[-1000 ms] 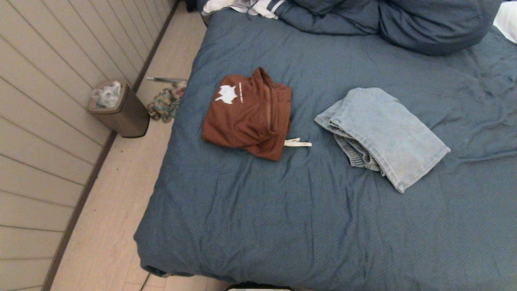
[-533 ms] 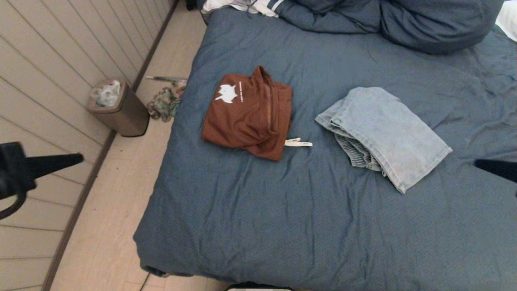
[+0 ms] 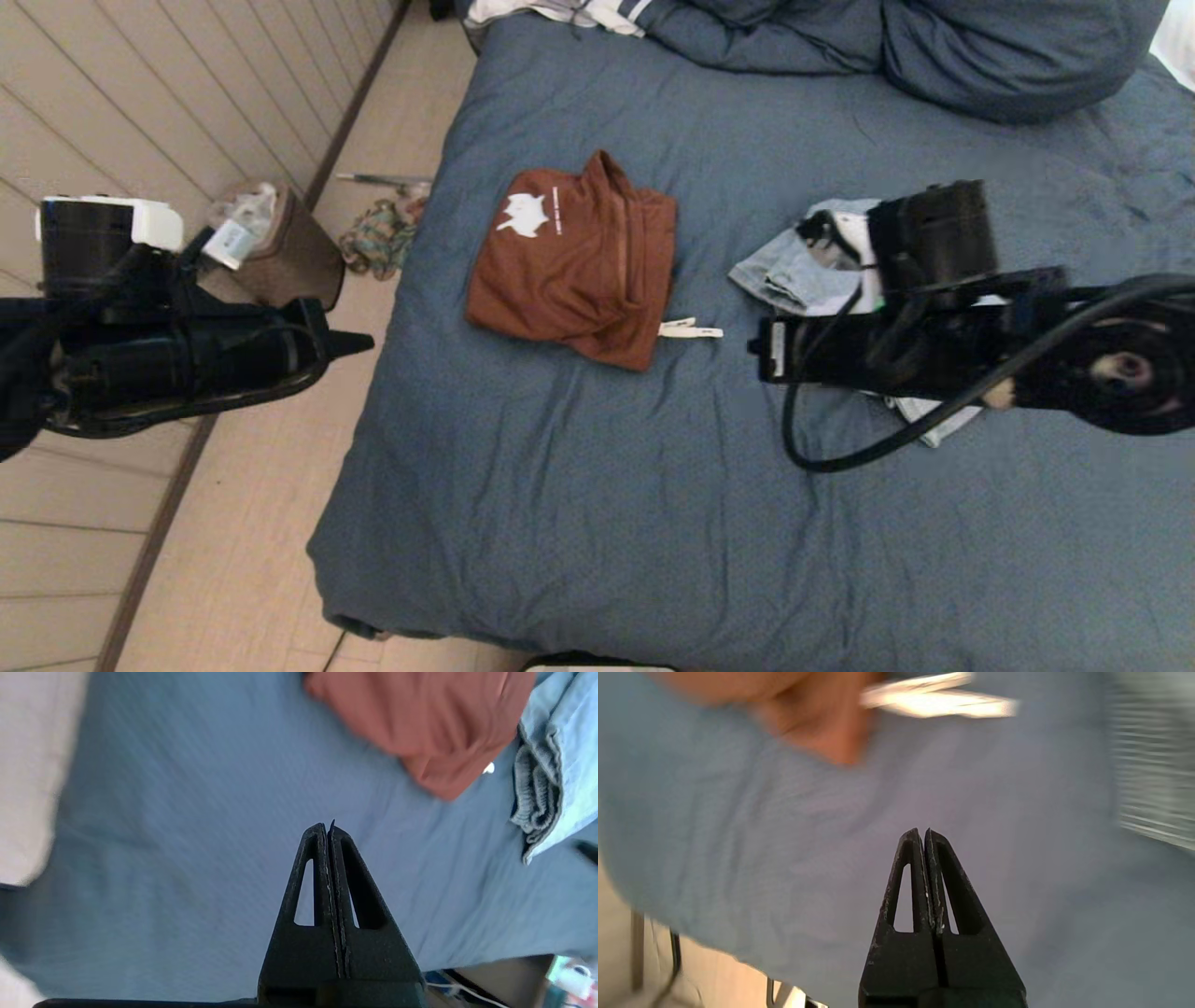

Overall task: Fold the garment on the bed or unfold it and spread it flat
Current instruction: Unford the brown shorts

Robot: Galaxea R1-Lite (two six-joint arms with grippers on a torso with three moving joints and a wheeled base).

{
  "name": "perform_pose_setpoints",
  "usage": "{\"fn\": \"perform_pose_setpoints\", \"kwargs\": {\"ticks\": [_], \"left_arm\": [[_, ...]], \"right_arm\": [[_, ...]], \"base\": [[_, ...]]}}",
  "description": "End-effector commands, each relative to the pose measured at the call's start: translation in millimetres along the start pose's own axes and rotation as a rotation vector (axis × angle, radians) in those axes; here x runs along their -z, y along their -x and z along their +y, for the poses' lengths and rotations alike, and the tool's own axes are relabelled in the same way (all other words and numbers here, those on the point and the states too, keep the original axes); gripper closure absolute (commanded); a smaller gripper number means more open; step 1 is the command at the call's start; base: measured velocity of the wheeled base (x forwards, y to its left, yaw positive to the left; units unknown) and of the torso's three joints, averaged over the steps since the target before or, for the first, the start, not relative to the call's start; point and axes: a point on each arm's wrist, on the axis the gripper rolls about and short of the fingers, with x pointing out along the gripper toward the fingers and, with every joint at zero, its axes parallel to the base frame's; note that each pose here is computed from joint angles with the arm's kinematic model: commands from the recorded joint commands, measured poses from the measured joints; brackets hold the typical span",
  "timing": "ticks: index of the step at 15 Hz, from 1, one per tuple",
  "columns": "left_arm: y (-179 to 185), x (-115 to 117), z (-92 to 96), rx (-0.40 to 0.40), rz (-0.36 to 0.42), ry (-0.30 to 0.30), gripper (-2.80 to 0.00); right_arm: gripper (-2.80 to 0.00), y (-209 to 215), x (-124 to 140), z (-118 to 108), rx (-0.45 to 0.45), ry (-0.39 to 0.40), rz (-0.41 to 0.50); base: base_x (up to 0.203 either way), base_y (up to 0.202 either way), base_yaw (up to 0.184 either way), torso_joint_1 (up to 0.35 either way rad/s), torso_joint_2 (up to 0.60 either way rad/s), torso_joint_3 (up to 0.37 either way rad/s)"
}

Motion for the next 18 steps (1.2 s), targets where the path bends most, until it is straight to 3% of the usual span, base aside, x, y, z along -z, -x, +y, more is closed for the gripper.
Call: {"fn": "perform_pose_setpoints", "kwargs": {"ticks": [1,2,7,11,14,18], "left_arm": [[-9.3,17.9,-2.7,0.035,0.012,0.021,0.0],[-7.1,22.5,-5.0,0.042,0.005,0.019,0.0],[14.2,40.9,-12.0,0.078,0.003,0.006,0.0],[20.0,44.8,-11.7,0.121,-0.079,-0.02,0.0],[19.2,47.9,-9.8,0.129,-0.087,-0.021,0.0],[16.3,52.5,-10.9,0.132,-0.066,-0.021,0.0]], "right_arm": [[-1.99,-48.7,26.4,31.4,-0.025,0.053,0.093],[-2.8,-57.2,27.4,36.9,-0.018,0.058,0.087],[-2.8,-96.8,22.7,47.6,-0.021,0.03,0.0],[-2.8,-129.6,25.7,54.0,0.075,0.012,-0.154],[-2.8,-151.5,28.1,62.4,0.133,0.015,-0.258],[-2.8,-173.5,28.7,65.0,0.156,0.015,-0.286]], "base": [[0.0,0.0,0.0,0.0,0.0,0.0],[0.0,0.0,0.0,0.0,0.0,0.0],[0.0,0.0,0.0,0.0,0.0,0.0],[0.0,0.0,0.0,0.0,0.0,0.0],[0.0,0.0,0.0,0.0,0.0,0.0],[0.0,0.0,0.0,0.0,0.0,0.0]]}}
